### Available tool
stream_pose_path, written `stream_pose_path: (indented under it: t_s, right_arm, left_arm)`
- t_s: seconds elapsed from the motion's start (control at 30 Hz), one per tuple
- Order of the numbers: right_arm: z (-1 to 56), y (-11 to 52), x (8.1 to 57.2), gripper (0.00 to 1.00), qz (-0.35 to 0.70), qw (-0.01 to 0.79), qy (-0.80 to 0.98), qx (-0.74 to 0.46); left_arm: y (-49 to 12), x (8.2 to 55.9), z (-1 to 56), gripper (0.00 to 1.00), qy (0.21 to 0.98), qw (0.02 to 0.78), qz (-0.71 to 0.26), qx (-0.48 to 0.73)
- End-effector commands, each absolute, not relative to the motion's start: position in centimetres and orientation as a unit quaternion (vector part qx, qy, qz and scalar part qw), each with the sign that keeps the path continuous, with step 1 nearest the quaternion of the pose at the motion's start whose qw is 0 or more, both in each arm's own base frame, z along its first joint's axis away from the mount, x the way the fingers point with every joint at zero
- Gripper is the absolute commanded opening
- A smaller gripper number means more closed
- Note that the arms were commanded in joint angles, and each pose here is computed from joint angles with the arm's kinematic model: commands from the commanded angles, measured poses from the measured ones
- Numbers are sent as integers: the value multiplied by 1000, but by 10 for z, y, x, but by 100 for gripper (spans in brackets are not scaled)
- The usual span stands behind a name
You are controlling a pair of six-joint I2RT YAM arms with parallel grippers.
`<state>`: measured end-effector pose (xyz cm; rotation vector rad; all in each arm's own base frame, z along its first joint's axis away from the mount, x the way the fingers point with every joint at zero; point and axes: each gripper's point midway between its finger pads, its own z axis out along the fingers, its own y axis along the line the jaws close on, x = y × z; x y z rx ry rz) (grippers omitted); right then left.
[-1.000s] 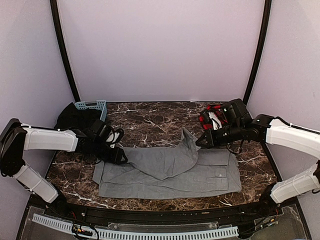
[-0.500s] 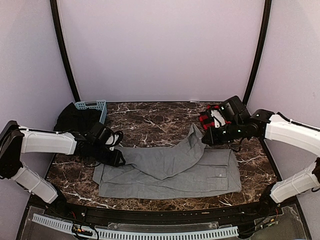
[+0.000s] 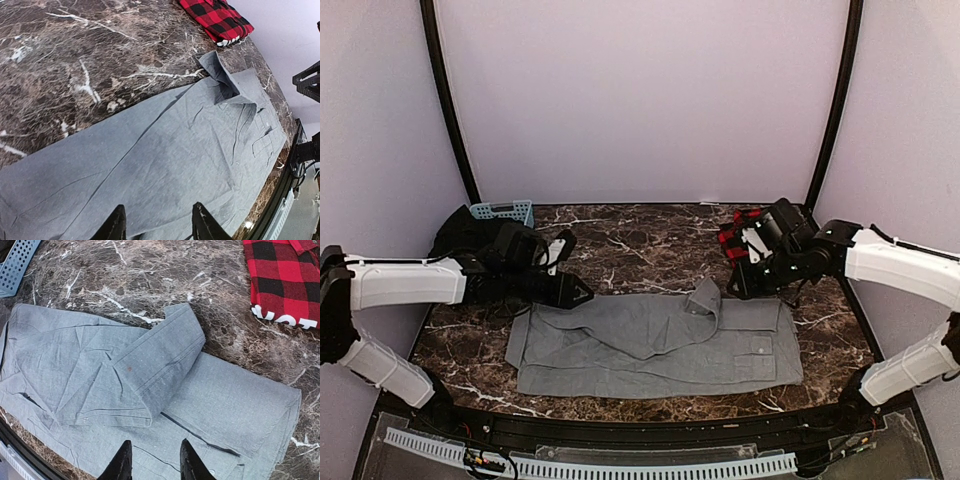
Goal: Fold and stack the long sleeve shirts
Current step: Smooth out the rectangle-folded shirt at the center of the board.
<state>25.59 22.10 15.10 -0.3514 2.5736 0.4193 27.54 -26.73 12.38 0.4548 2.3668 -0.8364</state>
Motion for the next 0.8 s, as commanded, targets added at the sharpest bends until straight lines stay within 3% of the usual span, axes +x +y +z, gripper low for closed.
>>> stream_pose_path:
  t_s: [0.0, 0.33, 0.6, 0.77]
  right_arm:
    - [163, 265, 247, 30, 223, 267, 919, -187]
    - [132, 301, 247, 32, 226, 251, 913, -230]
    - [100, 302, 261, 55, 78, 258, 924, -273]
    - [82, 295, 270, 58, -37, 254, 918, -302]
  left_arm:
    - [-301, 282, 125, 44, 881, 285, -328, 189]
    - [-344, 254, 67, 40, 910, 218, -255, 243]
    - [-332, 227, 55, 32, 920, 195, -221, 258]
    - [-324, 217, 46, 29, 925, 182, -209, 260]
